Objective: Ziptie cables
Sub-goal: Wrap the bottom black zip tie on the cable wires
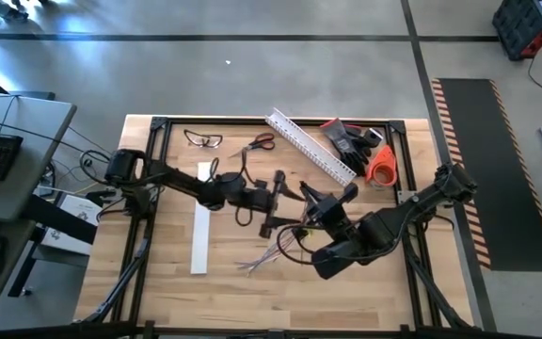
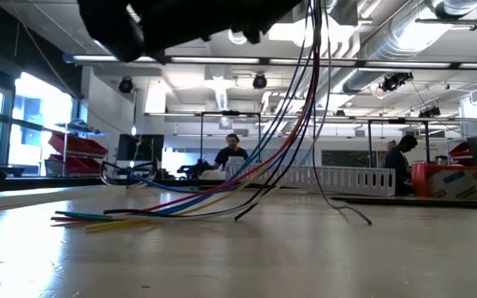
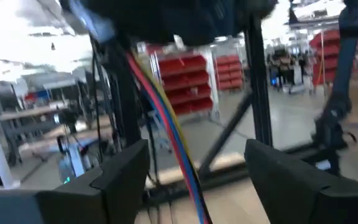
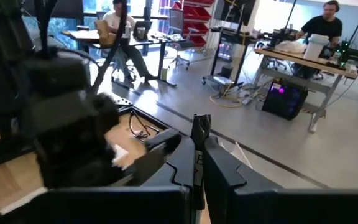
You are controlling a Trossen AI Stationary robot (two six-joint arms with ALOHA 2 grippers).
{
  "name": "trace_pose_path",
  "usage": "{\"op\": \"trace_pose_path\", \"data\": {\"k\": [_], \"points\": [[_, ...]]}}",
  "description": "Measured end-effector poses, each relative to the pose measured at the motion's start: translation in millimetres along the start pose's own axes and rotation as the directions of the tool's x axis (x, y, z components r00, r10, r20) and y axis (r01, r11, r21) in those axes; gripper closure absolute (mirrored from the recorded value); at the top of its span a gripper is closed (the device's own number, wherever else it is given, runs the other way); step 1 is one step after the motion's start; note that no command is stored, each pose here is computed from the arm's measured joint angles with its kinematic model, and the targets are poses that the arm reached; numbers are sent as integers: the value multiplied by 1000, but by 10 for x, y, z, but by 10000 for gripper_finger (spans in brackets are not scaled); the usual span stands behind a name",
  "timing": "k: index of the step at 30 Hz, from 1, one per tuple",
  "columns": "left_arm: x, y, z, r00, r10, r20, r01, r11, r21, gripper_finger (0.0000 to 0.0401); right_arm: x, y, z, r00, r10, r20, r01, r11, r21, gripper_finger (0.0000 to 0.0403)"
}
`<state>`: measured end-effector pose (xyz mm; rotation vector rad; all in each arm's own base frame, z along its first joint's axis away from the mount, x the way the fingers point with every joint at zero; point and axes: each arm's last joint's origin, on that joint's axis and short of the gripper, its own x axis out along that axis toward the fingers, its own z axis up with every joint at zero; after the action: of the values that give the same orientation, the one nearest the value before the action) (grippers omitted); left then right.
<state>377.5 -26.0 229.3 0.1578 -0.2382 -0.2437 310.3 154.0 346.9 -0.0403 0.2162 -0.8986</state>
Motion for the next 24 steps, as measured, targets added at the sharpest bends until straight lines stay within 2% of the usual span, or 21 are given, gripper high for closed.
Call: {"op": "trace_pose_path", "data": {"k": [8, 10, 18, 24], "points": [[203, 17, 142, 998, 32, 61, -31, 999, -16, 140, 19, 9, -1, 999, 20, -26, -20, 1000, -5, 403], [278, 11, 106, 996, 68, 55, -66, 997, -36, 140, 25, 11, 1, 999, 20, -27, -20, 1000, -2, 403], [536, -110, -215, 994, 107, 1, -107, 991, -79, 141, -8, 21, 0, 999, 27, -20, -27, 1000, -1, 403], [527, -45, -336, 976, 210, -60, -215, 970, -111, 181, -133, 45, -2, 999, 36, 18, -36, 999, 9, 403]]}}
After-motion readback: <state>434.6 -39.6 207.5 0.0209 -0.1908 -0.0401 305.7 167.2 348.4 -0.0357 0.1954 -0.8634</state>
